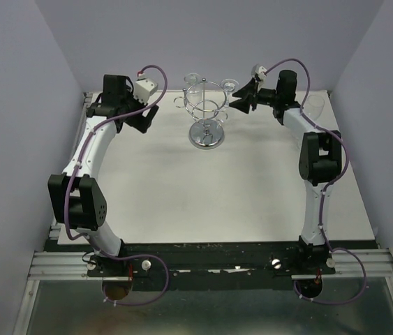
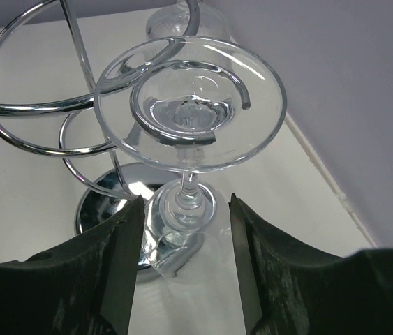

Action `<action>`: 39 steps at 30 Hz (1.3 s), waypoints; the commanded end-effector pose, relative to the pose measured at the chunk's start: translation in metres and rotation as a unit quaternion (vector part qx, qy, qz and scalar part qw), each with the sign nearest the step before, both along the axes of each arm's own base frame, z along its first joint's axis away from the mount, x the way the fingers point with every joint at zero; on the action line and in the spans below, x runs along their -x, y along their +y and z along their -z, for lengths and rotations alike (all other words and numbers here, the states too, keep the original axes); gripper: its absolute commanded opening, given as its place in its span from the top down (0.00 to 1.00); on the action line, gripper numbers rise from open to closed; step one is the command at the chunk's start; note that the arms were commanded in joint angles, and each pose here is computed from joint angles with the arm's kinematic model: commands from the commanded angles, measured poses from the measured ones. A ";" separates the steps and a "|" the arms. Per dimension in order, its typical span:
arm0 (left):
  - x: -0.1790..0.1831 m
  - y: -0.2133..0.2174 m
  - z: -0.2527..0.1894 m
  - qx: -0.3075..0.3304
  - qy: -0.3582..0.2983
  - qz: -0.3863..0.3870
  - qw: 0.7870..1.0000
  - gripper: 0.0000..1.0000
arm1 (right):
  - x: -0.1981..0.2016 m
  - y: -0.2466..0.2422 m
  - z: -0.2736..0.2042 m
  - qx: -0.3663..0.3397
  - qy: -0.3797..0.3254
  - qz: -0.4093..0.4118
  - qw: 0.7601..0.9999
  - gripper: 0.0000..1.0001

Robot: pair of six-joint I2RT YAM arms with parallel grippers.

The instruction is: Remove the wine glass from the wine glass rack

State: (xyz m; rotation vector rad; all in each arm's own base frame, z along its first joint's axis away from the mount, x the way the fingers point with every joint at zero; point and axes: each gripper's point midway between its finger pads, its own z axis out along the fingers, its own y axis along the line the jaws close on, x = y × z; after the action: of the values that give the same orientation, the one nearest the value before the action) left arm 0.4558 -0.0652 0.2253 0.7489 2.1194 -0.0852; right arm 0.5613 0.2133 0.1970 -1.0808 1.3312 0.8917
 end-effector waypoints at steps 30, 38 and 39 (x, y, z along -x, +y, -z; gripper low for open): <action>-0.003 -0.035 0.017 0.012 0.035 0.050 0.998 0.05 | -0.020 0.025 0.003 -0.012 0.008 0.003 1.000 0.48; -0.004 -0.037 0.018 0.017 0.034 0.050 0.998 0.05 | -0.023 0.026 0.003 -0.009 0.010 0.014 1.000 0.49; -0.004 -0.038 0.019 0.017 0.035 0.051 0.998 0.05 | -0.023 0.025 0.005 -0.008 0.012 0.018 1.000 0.49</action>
State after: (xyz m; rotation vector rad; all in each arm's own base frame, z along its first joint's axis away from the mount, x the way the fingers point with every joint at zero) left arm 0.4526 -0.0953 0.1998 0.8445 2.1756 -0.1721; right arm 0.5768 0.2362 0.1990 -1.0434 1.3404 0.9163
